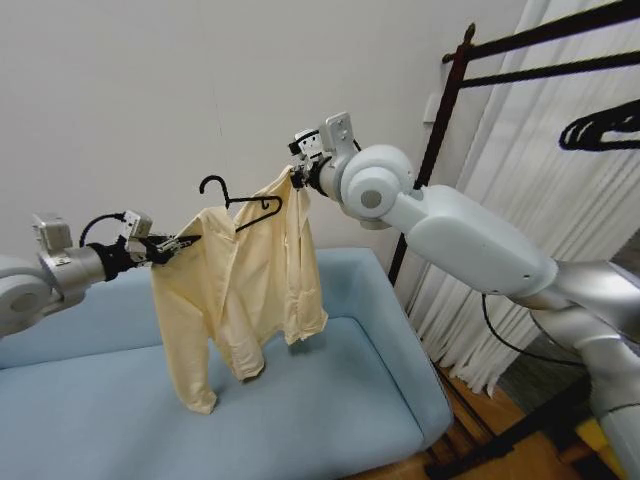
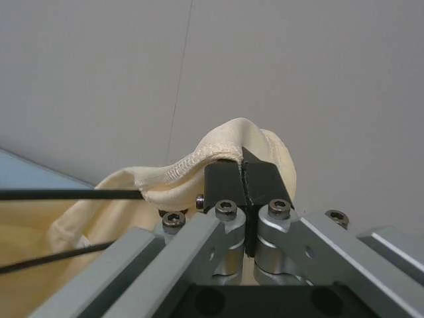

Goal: Pick up the clothes from the sofa and hang them on the clothes hanger.

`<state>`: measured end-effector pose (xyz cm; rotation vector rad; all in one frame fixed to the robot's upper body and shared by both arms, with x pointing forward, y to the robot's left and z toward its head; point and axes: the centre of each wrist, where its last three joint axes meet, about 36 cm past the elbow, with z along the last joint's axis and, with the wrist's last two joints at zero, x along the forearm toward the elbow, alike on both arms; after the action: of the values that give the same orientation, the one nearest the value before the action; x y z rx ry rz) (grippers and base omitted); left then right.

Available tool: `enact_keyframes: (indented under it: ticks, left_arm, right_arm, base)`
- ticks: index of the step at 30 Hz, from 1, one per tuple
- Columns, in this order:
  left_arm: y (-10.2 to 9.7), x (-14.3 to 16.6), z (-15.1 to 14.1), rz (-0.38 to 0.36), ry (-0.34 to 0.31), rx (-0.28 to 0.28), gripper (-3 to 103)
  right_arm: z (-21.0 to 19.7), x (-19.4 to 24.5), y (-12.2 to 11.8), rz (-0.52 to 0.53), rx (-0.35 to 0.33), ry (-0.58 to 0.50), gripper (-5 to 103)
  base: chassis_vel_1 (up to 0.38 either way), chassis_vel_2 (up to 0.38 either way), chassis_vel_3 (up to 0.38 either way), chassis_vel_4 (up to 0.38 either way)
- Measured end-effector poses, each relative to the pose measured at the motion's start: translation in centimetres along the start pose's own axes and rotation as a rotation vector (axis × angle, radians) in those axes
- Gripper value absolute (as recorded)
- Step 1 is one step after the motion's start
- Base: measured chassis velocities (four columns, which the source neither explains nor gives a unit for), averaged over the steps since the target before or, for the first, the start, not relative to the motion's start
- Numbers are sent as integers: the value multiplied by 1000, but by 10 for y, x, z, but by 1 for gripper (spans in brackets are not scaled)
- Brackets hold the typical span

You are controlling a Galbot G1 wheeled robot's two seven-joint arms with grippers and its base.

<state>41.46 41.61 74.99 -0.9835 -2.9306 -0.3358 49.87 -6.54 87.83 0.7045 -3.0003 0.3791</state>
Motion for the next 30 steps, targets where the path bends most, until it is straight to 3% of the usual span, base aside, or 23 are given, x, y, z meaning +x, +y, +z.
enact_keyframes:
  ticks: [6, 12, 22, 30]
  left_arm:
    - [-8, -1, -1, 77, -14, 4, 2]
    - [-9, 0, -2, 123, -27, -2, 2]
    - [-5, -2, 6, 102, -29, 20, 2]
    - [-7, -4, 10, 90, -28, 30, 2]
  right_arm:
    - [-10, -12, -8, 21, -21, 1, 0]
    - [-25, -15, -11, 31, 1, -34, 0]
    - [-32, 14, 14, -43, 33, -25, 0]
    - [-38, 19, 20, -59, 8, -13, 0]
  base:
    - [0, 0, 0, 0]
    - [0, 0, 0, 0]
    - [0, 0, 0, 0]
    - [0, 0, 0, 0]
